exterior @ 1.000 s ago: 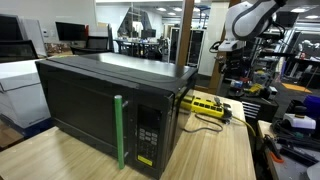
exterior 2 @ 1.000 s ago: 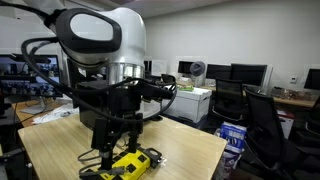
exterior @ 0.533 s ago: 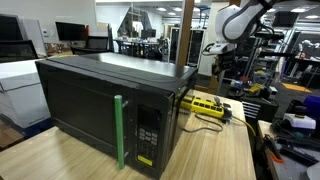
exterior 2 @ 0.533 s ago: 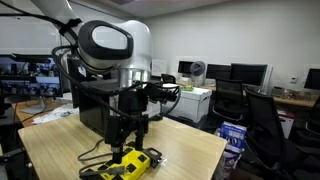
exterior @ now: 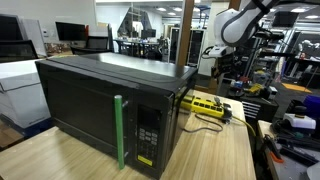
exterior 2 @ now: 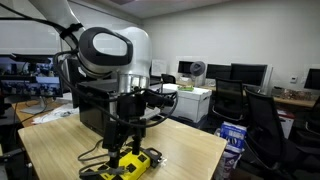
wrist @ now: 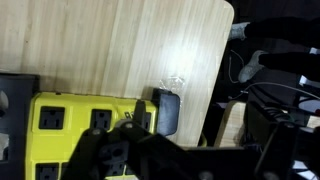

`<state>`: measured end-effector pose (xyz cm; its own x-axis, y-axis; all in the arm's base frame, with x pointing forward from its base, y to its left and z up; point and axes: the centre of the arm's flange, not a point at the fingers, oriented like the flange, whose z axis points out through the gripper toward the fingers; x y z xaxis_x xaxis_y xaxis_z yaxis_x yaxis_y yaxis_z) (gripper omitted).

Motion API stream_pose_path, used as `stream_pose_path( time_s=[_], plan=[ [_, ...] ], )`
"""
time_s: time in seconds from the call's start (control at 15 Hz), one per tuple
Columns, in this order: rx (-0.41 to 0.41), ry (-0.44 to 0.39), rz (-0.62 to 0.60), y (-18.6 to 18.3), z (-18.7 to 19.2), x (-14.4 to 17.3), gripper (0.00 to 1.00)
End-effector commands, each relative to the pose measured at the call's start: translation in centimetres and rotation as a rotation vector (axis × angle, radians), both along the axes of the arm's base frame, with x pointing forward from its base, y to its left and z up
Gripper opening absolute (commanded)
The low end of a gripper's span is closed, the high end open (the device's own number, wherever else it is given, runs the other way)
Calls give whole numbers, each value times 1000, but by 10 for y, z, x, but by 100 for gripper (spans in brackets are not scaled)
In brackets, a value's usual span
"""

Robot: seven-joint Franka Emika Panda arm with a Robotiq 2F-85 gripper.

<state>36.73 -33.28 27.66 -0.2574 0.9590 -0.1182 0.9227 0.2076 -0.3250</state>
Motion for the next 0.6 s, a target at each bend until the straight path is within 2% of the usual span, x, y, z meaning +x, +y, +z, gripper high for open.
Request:
stream_pose_path(
  time_s=[0.0, 0.53],
  plan=[
    [24, -19, 37, 17, -12, -13, 100],
    [45, -56, 153, 44, -40, -22, 100]
  ],
)
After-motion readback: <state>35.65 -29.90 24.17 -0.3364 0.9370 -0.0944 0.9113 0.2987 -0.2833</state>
